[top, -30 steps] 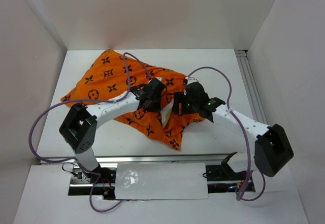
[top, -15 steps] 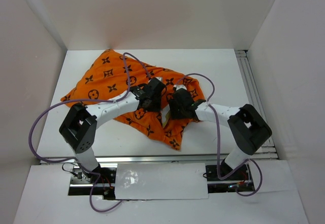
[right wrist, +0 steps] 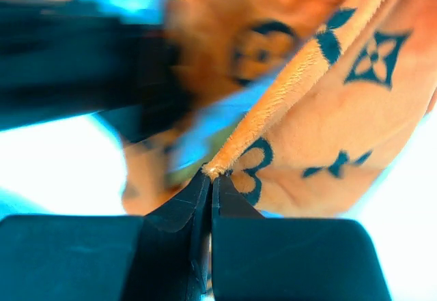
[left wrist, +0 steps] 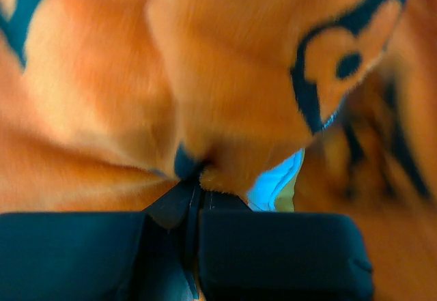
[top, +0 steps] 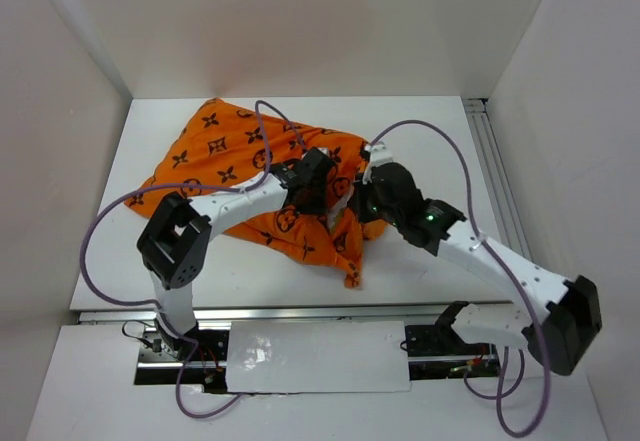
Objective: Put the pillow into the pillowcase
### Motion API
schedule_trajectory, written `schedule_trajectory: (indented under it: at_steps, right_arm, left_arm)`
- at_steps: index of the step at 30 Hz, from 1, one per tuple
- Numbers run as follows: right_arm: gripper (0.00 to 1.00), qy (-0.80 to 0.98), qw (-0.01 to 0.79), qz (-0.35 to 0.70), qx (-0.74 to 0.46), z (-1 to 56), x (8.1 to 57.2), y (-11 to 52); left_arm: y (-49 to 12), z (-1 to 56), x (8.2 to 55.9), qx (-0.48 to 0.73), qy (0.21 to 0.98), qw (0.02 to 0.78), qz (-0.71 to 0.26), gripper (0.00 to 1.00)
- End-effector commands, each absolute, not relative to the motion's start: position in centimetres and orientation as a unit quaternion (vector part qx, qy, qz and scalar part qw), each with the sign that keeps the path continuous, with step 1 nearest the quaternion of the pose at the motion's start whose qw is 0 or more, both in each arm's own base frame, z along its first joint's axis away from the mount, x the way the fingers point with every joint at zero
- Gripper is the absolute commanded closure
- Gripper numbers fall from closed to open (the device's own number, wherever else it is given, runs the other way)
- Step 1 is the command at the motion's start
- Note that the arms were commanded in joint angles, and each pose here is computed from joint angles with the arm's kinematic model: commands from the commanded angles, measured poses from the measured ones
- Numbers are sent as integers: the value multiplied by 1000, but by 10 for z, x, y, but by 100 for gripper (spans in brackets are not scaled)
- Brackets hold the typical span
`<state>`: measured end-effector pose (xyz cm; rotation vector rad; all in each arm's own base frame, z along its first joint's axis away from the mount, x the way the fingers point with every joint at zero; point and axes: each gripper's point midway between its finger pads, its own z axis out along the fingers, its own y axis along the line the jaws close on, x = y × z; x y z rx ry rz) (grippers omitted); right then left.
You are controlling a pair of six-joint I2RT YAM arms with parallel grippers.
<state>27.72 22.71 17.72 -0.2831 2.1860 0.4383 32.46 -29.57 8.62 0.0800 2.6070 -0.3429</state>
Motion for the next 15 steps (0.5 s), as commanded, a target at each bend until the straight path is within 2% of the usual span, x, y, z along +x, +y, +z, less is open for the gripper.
schedule_trajectory:
  at_steps: [1, 4, 8, 13, 14, 15]
  right_arm:
    - [100, 791, 499, 308, -172, 282, 253, 252]
    - [100, 748, 525, 357, -194, 328, 242, 258]
    - [100, 715, 556, 371, -205, 363, 243, 253]
    - [100, 731, 576, 326, -166, 360, 265, 234]
    - [100, 744, 570, 311, -157, 344, 271, 229]
    - [100, 759, 561, 298, -145, 331, 277, 224]
  left_arm:
    - [-320, 62, 339, 35, 961, 236, -141, 100]
    - [-331, 55, 340, 41, 962, 222, -154, 100]
    - [-335, 49, 342, 21, 963, 218, -158, 100]
    - [-360, 84, 340, 52, 949, 223, -216, 99]
    - [-358, 95, 339, 57, 946, 231, -221, 80]
    - [-357, 108, 337, 58, 941, 247, -223, 67]
